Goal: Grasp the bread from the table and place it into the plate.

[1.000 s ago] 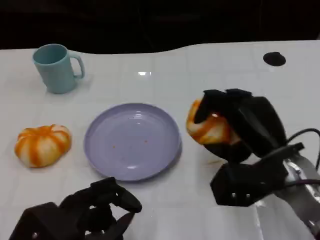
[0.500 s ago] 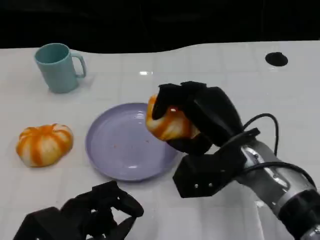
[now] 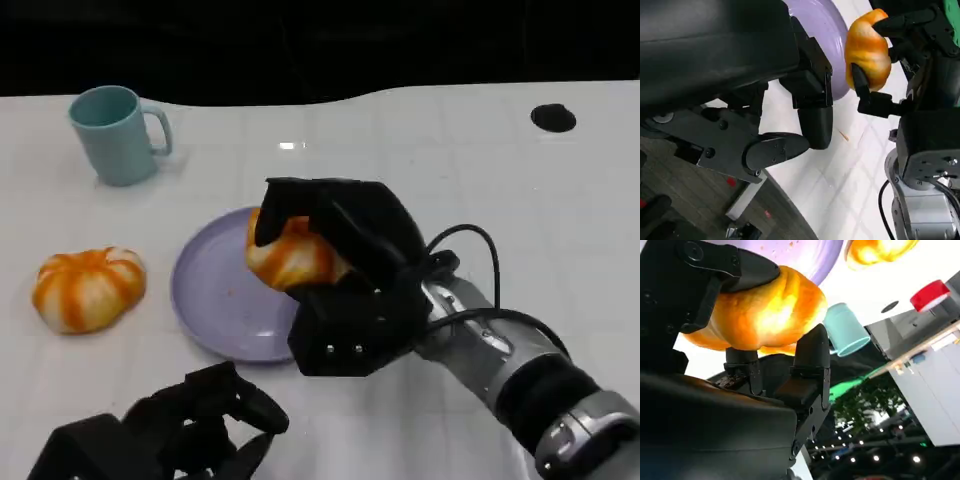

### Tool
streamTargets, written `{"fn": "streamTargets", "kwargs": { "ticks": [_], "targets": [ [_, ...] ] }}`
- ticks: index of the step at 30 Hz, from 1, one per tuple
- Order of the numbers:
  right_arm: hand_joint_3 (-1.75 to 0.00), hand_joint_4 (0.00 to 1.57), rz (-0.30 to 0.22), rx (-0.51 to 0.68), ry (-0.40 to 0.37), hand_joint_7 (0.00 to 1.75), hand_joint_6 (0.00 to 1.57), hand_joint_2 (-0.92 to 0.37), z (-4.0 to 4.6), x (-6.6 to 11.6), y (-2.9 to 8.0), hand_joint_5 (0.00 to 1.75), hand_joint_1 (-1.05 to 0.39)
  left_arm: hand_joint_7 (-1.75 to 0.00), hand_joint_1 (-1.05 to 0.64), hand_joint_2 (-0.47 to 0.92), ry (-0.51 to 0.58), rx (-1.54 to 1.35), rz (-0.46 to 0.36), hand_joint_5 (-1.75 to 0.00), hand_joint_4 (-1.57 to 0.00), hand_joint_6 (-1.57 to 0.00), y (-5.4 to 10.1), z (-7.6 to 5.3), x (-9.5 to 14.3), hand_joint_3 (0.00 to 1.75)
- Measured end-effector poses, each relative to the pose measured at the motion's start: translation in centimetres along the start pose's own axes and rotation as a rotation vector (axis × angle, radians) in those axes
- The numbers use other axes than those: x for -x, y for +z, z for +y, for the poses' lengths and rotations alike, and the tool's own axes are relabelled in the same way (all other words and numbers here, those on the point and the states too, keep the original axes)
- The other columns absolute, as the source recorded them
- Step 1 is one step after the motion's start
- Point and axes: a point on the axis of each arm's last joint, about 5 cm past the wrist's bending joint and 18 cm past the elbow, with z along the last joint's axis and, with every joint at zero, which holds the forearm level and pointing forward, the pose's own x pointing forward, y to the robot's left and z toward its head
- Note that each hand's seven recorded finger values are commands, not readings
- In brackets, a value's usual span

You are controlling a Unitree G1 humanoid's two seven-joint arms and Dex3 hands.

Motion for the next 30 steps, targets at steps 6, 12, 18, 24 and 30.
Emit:
{"fn": "streamTargets", "kwargs": {
  "ticks": [6,12,18,24,30],
  "targets": [
    [-0.63,0.55,0.059,0.009,0.031,0.23,0.72,-0.60,0.21,-0.2,-0.1,1.21,-0.27,-1.30,-0.25,0.80,-0.002,0.007,0.000,-1.75,-0.65,-0.62,0.0,0.0,0.0,0.67],
    [-0.26,0.02,0.084,0.101,0.193,0.01,0.32,-0.91,0.03,-0.3,-0.2,0.34,-0.60,-1.30,-0.26,0.81,-0.002,0.010,0.004,-1.75,-0.65,-0.62,-0.1,0.0,0.1,0.66],
    [-0.35,0.00,0.125,0.159,0.328,0.00,0.13,-0.92,-0.67,-0.8,0.1,0.10,-0.80,-1.30,-0.27,0.81,-0.002,0.008,0.005,-1.75,-0.66,-0.63,-0.1,0.0,0.1,0.65],
    [-0.35,0.00,0.110,0.162,0.350,0.00,0.11,-0.92,-1.64,-1.2,0.8,0.09,-0.85,-1.30,-0.26,0.81,0.001,-0.004,0.008,-1.75,-0.65,-0.62,-0.1,0.0,0.1,0.64],
    [-0.34,0.00,0.098,0.148,0.339,0.00,0.10,-0.92,-1.85,-0.5,0.9,0.10,-0.85,-1.29,-0.26,0.82,0.003,-0.004,0.008,-1.75,-0.65,-0.62,-0.1,0.1,0.1,0.64]
  ]
}}
